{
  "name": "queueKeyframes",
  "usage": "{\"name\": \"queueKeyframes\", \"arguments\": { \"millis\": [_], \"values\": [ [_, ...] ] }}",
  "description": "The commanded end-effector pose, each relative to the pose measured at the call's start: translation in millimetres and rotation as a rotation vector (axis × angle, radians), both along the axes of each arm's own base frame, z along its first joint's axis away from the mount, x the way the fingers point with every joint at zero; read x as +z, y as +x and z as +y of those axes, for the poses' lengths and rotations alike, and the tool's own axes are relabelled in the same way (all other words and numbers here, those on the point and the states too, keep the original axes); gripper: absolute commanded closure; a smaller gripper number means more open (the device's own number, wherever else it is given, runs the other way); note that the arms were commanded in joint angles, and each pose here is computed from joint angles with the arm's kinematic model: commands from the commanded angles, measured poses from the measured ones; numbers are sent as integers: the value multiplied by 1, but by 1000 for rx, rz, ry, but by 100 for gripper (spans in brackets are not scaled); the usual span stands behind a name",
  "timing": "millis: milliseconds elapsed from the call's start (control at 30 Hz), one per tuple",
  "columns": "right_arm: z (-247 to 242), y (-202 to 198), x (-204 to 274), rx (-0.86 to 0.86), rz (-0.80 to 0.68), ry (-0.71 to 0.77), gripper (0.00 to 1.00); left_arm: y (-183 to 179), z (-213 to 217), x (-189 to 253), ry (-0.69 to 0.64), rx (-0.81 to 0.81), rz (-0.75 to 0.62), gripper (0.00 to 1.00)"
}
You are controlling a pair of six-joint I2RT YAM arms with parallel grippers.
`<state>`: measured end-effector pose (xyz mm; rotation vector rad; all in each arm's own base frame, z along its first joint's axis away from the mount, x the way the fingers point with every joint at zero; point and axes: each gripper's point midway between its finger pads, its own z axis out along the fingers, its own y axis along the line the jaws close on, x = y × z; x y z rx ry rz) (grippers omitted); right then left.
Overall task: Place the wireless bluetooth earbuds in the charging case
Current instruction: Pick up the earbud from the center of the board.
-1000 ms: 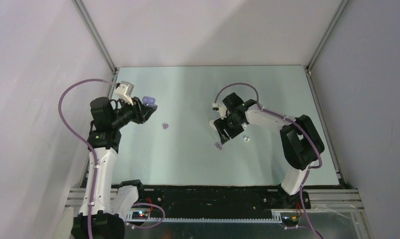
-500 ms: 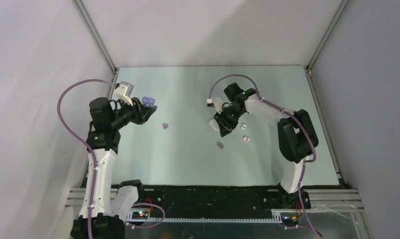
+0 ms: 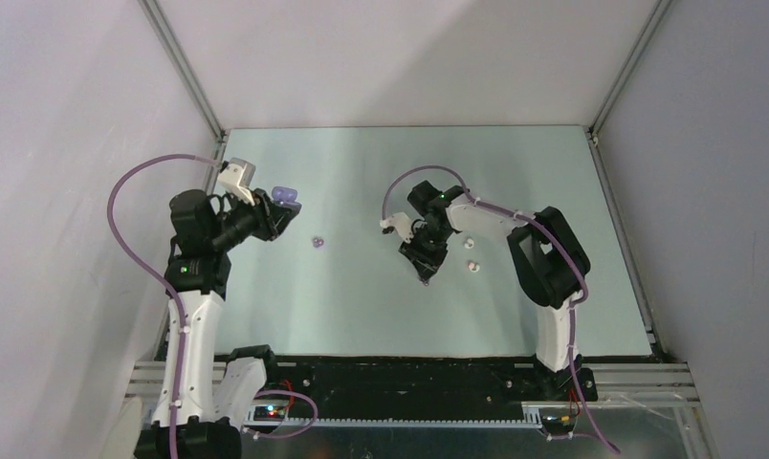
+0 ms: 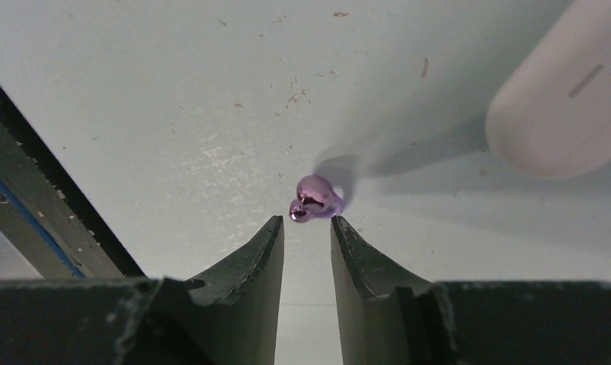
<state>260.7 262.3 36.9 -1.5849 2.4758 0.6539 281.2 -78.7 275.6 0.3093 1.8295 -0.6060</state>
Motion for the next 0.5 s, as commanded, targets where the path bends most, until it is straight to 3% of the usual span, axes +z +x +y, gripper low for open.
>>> {"name": "queueKeyframes", "arguments": {
  "millis": [0, 267, 467],
  "values": [
    [-1, 4, -16, 13, -47, -74, 68, -2, 1, 16, 29, -1, -67, 100],
    [0, 7, -16, -17, -77, -99, 75, -1, 0, 14, 21, 2, -66, 100],
    [12, -8, 4, -9, -8, -19, 72, 0, 0, 12, 19, 2, -63, 100]
  ]
}}
